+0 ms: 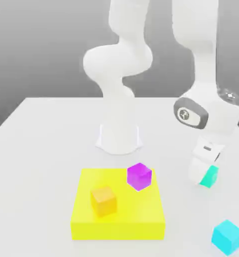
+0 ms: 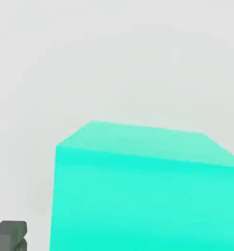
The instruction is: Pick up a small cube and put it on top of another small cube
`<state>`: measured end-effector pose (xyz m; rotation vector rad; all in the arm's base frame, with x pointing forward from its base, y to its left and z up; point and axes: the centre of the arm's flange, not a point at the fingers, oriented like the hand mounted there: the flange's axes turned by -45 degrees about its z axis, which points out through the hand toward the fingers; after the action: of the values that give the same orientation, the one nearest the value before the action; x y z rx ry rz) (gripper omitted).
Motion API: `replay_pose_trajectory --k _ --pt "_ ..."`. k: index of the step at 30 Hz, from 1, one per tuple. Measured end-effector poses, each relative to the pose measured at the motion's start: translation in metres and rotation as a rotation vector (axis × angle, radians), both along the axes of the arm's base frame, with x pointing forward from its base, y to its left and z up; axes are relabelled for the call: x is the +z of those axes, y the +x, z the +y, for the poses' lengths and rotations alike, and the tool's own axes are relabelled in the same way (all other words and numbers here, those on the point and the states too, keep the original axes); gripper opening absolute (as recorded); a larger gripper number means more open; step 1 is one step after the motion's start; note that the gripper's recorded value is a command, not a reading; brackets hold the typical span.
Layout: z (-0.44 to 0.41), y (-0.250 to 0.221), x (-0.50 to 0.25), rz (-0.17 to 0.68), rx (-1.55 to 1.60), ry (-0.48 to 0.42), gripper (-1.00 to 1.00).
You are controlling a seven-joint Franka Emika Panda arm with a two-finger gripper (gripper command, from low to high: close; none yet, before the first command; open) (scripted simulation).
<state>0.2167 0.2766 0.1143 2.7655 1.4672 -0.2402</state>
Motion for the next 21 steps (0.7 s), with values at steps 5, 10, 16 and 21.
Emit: replay_pose_trajectory --k 5,10,16,21 --pt "0.003 0.004 0.002 -0.058 0.011 0.027 0.0" --pt "0.009 0.008 0.01 -0.119 0.028 0.065 -1.0" --pt "0.01 0.008 0.01 -0.121 0.029 0.067 -1.0" --pt "0.003 0.004 0.002 -0.054 0.01 0.024 -1.0"
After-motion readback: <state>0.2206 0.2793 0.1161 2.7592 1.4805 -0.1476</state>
